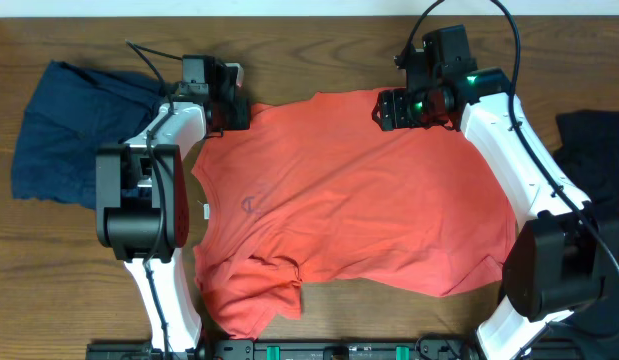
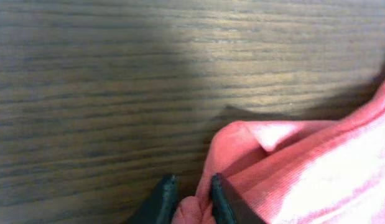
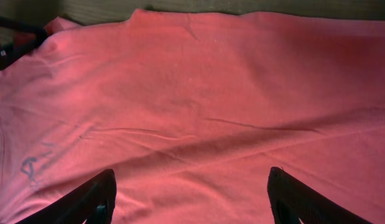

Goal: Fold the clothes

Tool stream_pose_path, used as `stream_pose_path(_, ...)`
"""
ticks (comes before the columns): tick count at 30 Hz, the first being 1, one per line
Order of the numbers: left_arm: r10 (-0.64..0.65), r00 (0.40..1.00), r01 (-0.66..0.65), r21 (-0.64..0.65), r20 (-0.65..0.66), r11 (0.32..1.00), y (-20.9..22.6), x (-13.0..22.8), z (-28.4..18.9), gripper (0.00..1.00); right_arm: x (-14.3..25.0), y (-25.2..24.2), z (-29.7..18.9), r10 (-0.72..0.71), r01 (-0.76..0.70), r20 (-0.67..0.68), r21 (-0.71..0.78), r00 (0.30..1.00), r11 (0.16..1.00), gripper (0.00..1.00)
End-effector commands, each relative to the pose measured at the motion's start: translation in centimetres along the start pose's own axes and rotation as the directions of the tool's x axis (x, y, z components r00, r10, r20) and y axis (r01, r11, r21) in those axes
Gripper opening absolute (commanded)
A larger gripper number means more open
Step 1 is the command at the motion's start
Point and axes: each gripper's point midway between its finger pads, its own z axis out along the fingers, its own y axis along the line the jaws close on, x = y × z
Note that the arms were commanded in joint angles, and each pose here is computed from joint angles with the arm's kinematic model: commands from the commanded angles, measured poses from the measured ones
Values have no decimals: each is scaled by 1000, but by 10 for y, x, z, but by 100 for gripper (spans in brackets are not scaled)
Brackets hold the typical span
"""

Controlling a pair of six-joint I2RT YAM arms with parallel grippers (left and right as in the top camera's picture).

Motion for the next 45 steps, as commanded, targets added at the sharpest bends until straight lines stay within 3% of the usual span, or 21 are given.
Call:
stream_pose_path(1,13,1000,-13,14,-2,1000,-9,1,-12,11,6,1,6,3,-2,-20,7,1000,1000,76)
stream_pose_path(6,49,994,-51,19,101,999,-29,-32,-65,9,9,1,5,7,-6,-34,9,999,1000,76)
stream_pose_path(10,54,997,-55,17,60,998,-40,-22,-99,8,12,0,5,10,-9,-44,11,999,1000,77)
stream_pose_path(15,-21,984,23,10,-175,1000,-41,37,-109,8,12,1,5,10,-9,-47,11,999,1000,77)
stream_pose_path(21,-90,886,95,-14,-455,995,-45,125,-107,10,12,0,5,10,-10,-46,11,999,1000,77)
stream_pose_path(25,-120,798,123,-36,-591,992,-53,164,-123,24,12,0,5,10,-10,-47,11,999,1000,77)
stream_pose_path(29,-117,821,119,-32,-558,992,-54,149,-131,33,12,0,5,10,-9,-46,11,999,1000,78)
stream_pose_path(35,-54,925,54,-10,-377,998,-53,99,-122,49,12,0,5,10,-9,-46,11,999,1000,80)
stream_pose_path(39,-19,946,19,-5,-322,1000,-52,87,-100,51,12,0,5,10,-9,-47,11,999,1000,80)
stream_pose_path(45,15,935,-14,5,-355,1000,-57,97,-72,51,12,0,5,2,-1,-47,11,999,1000,83)
